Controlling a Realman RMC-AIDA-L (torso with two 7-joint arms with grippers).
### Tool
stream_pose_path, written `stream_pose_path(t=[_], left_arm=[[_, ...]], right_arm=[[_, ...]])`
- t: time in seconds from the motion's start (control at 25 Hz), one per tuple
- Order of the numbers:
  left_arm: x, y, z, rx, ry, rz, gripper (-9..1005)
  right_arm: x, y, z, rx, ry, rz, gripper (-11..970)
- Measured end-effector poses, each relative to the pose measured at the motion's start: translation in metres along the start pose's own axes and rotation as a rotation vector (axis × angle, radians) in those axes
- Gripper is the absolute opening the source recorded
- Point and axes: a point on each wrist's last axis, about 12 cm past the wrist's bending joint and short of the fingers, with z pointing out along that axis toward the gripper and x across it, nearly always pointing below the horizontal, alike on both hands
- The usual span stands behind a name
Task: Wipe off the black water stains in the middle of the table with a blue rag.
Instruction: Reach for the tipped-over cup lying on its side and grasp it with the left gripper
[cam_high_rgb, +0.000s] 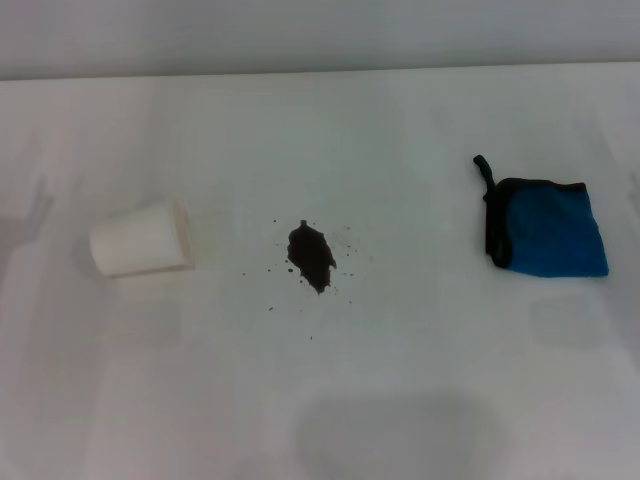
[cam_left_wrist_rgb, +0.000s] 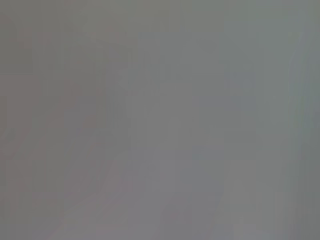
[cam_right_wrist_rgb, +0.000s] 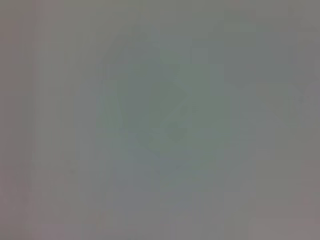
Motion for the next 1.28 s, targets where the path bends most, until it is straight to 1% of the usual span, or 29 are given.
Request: stream_pose_path(t=[0.08,0.16,0.28,0.44,0.6,0.68,0.8,0.92,1.04,1.12,1.2,1.24,1.28], left_arm=[[-0.001,-0.001,0.003,0.021,0.010,-0.016,892],[-0.002,-0.002,0.009,0.067,0.032,-0.041,892],[-0.008,0.003,0.021,0.153,0.084,-0.061,892],[-0.023,0.010,0.044,0.260,0.179,-0.075,892],[-0.047,0.014,0.069,0.356,0.275,-0.062,893],[-0.064,0.016,0.080,0.409,0.322,-0.041,893],[-0.086,0.020,0.091,0.464,0.365,-0.001,893],[-0.112,0.028,0.101,0.515,0.423,0.052,893],[-0.132,0.031,0.110,0.583,0.518,0.123,893],[-0.140,0.031,0.115,0.630,0.598,0.182,893],[-0.144,0.026,0.119,0.686,0.696,0.262,893],[-0.144,0.026,0.119,0.686,0.696,0.262,893],[-0.146,0.019,0.122,0.739,0.765,0.331,893]], right_arm=[[0.000,0.000,0.000,0.001,0.002,0.000,764],[0.001,0.000,0.000,0.003,0.007,0.000,764],[0.002,0.000,0.001,0.005,0.016,0.000,764],[0.002,0.000,0.005,0.007,0.027,-0.004,764],[0.002,0.000,0.007,0.008,0.034,-0.008,764],[0.003,0.000,0.008,0.009,0.039,-0.009,764],[0.004,0.000,0.009,0.013,0.050,-0.010,764],[0.005,0.001,0.009,0.014,0.056,-0.008,764],[0.005,0.002,0.008,0.013,0.059,-0.005,764],[0.006,0.002,0.008,0.013,0.061,-0.001,763],[0.006,0.002,0.008,0.013,0.063,0.004,763],[0.007,0.003,0.008,0.012,0.063,0.005,763],[0.007,0.003,0.008,0.010,0.065,0.007,763]])
